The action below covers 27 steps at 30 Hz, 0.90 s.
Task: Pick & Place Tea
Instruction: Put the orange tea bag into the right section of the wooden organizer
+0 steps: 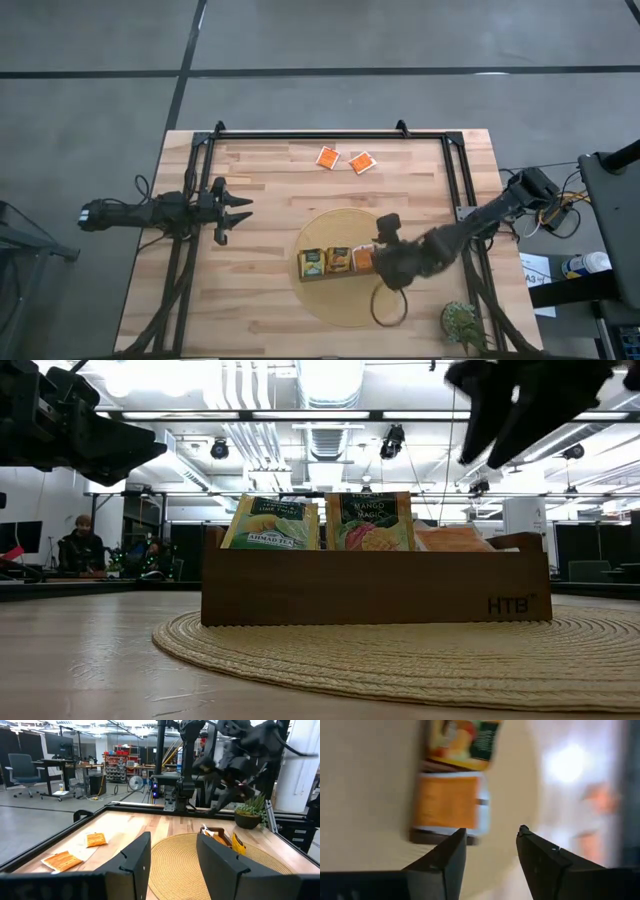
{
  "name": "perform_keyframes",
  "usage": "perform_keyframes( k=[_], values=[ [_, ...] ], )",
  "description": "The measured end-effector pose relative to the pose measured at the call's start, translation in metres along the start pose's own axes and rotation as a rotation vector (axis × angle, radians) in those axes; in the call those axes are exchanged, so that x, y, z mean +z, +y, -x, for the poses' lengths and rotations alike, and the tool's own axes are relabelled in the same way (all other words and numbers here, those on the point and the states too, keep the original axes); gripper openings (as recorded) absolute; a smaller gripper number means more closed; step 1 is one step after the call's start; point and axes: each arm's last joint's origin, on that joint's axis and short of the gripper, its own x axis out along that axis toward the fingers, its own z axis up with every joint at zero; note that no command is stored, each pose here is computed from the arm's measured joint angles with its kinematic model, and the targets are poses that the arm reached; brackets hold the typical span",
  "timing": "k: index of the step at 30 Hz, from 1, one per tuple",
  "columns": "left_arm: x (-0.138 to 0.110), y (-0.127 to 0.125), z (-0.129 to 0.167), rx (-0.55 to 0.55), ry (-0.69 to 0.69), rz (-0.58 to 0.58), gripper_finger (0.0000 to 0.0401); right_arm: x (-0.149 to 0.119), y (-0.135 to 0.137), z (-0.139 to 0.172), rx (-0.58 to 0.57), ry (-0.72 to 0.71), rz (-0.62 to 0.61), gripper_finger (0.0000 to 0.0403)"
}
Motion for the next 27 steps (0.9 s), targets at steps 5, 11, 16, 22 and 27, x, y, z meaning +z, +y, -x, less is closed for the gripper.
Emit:
perform_keyframes(
  k=[5, 11, 16, 22, 27],
  values=[
    [0.000, 0.000, 0.000, 0.000, 0.000, 0.000, 0.0153, -0.004, -0.022, -0.014, 0.262, -0.013, -0.212, 0.0164],
    [0.000, 0.000, 0.000, 0.001, 0.000, 0.000, 0.0153, -0.012, -0.040, -0.037, 0.264, -0.038, -0.287, 0.0157],
    [0.000, 0.000, 0.000, 0.000, 0.000, 0.000, 0.0153, -0.016, -0.048, -0.057, 0.395, -0.048, -0.348, 0.0162],
    [0.000, 0.000, 0.000, 0.000, 0.000, 0.000, 0.0153, -0.021, -0.047, -0.069, 0.467, -0.065, -0.374, 0.0169],
    [0.000, 0.000, 0.000, 0.000, 0.001, 0.000, 0.0153, -0.025, -0.045, -0.073, 0.465, -0.063, -0.383, 0.0167]
  ],
)
